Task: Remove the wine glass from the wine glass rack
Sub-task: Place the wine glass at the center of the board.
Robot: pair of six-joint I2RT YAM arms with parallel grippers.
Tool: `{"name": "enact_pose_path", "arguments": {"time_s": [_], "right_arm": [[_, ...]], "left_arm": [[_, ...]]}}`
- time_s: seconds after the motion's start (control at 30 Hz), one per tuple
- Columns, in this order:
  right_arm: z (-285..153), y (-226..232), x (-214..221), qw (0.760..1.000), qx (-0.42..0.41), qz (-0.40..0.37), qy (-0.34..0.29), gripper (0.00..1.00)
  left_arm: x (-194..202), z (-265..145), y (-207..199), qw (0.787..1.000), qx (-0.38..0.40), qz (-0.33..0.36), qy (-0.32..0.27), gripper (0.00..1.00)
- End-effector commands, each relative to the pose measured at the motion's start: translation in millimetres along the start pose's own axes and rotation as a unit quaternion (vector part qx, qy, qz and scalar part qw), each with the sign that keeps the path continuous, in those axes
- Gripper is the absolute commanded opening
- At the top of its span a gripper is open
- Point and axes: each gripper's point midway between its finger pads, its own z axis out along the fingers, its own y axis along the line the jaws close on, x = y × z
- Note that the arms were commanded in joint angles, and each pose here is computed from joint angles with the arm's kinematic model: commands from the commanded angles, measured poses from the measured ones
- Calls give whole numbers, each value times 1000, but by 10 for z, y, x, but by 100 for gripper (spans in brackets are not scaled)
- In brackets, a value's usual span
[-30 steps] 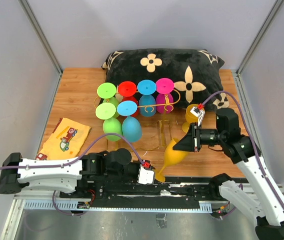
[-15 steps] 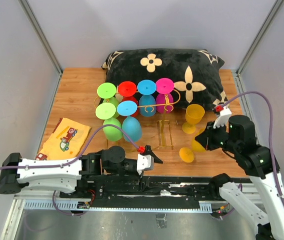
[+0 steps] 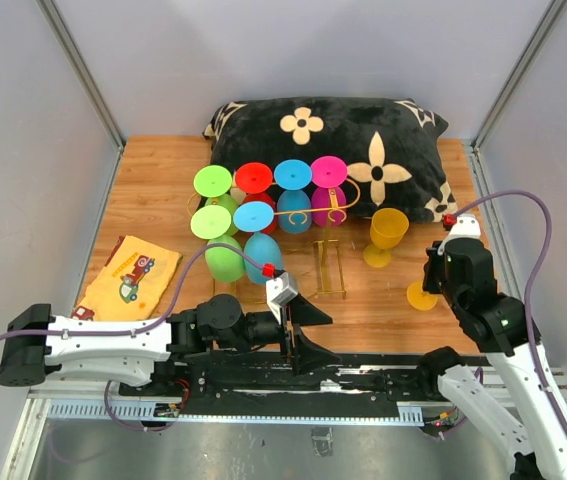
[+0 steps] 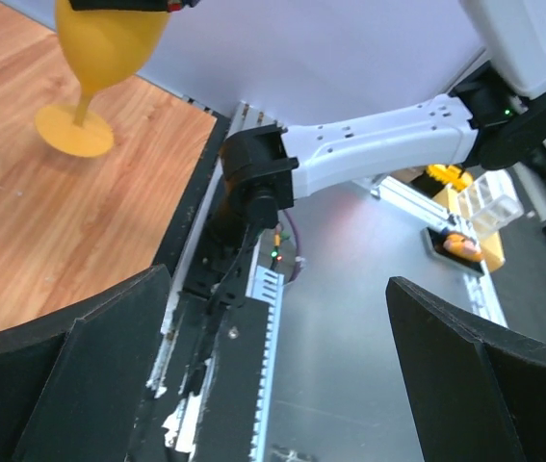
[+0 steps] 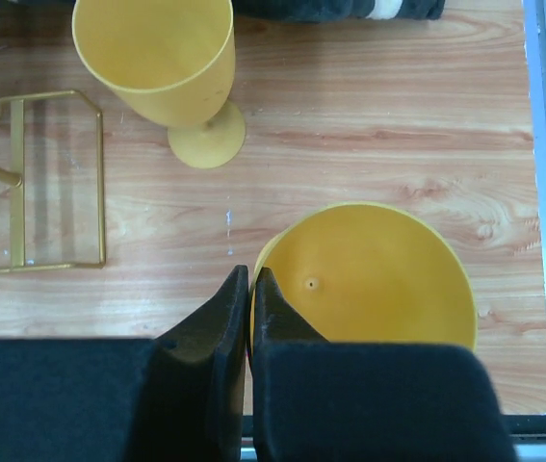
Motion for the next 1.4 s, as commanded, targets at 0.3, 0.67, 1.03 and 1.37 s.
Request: {"name": "enact_pose_path", "arguments": {"time_s": [0.3,0.67,1.03,1.37], "right_arm": [[658,-133,-377,995,46,88,-20,1],[1092,-231,-395,991,42,131,3,1],[1380,-152,-358,993,23,112,43,1],[1516,-19,-190,990,-9,109,87,5]], "left_arm": [[-126,15,-157,997,14,-71,-12,100],[-166,-141,-60,998,-15,-55,-18,100],[-124,-107,-56,998,-18,-54,-5,100],[-85,-58,-65,998,-18,-54,12,100]]}}
